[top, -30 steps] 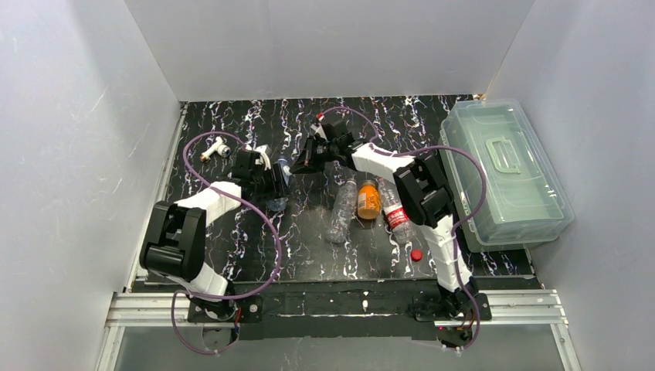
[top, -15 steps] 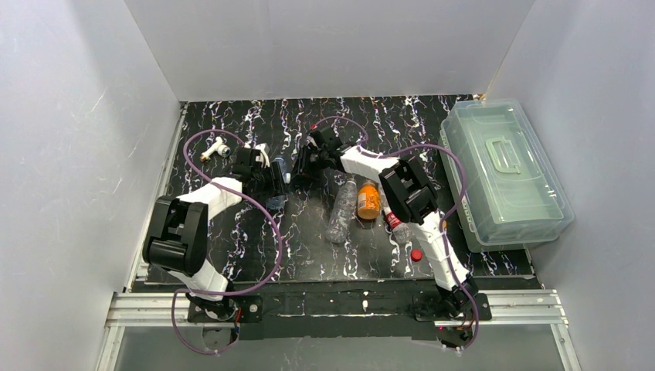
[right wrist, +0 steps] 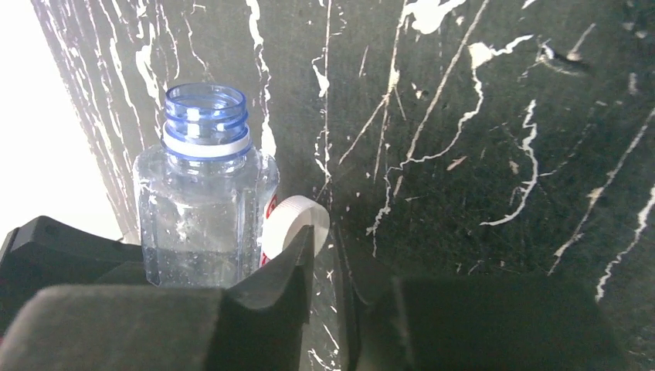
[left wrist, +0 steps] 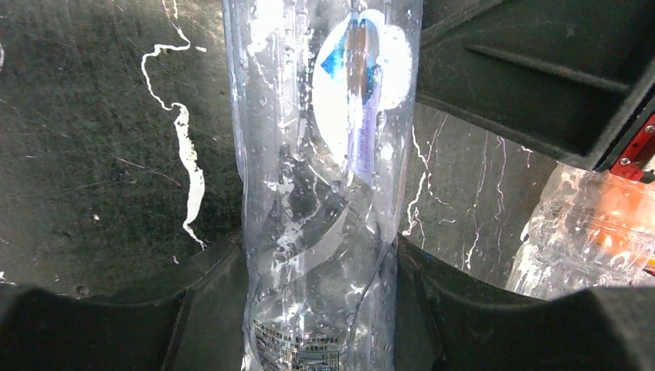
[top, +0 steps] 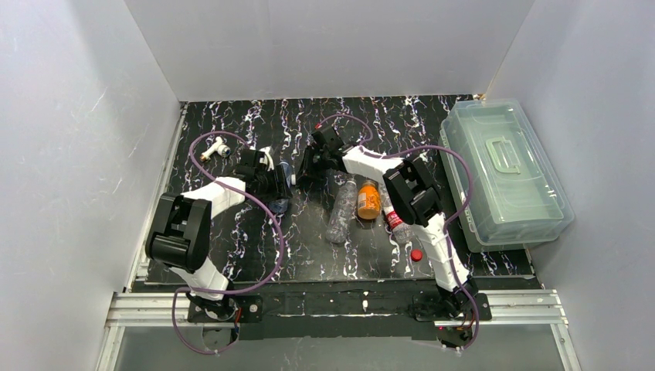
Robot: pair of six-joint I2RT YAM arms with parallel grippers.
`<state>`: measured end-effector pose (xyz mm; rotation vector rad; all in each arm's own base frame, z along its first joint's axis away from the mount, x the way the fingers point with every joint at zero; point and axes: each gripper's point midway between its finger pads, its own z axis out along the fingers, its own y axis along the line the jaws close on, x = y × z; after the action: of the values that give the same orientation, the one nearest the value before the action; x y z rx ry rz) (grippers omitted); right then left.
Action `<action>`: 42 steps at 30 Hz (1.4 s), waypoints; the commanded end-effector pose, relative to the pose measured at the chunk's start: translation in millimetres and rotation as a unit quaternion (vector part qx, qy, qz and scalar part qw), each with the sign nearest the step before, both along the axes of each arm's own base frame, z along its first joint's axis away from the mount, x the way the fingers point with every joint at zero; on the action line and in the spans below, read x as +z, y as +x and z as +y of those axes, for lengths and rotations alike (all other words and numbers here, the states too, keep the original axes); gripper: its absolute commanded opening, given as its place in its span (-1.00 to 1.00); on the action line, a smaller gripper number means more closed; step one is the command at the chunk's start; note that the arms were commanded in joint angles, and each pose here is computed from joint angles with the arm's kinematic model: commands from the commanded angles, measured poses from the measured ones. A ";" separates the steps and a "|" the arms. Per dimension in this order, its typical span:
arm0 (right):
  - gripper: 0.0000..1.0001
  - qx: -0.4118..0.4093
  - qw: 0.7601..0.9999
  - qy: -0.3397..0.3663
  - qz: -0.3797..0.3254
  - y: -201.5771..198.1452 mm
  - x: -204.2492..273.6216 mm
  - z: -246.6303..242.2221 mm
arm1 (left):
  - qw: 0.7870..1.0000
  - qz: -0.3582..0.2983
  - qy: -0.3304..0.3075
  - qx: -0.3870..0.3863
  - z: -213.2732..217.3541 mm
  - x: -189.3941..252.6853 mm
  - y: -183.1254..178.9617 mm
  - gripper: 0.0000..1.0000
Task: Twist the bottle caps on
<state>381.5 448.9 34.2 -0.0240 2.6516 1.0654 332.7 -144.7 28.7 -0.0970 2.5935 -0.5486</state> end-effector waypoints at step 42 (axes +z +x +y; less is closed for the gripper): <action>-0.41 -0.062 0.975 -0.202 -0.070 15.7 -1.7 -111.5 | 0.998 0.008 0.048 -0.033 -24.6 19.7 8.2 -1.00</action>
<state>403.7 364.1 32.3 0.0490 2.6434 0.6284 333.9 -172.6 29.6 -0.0062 2.6706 -0.4948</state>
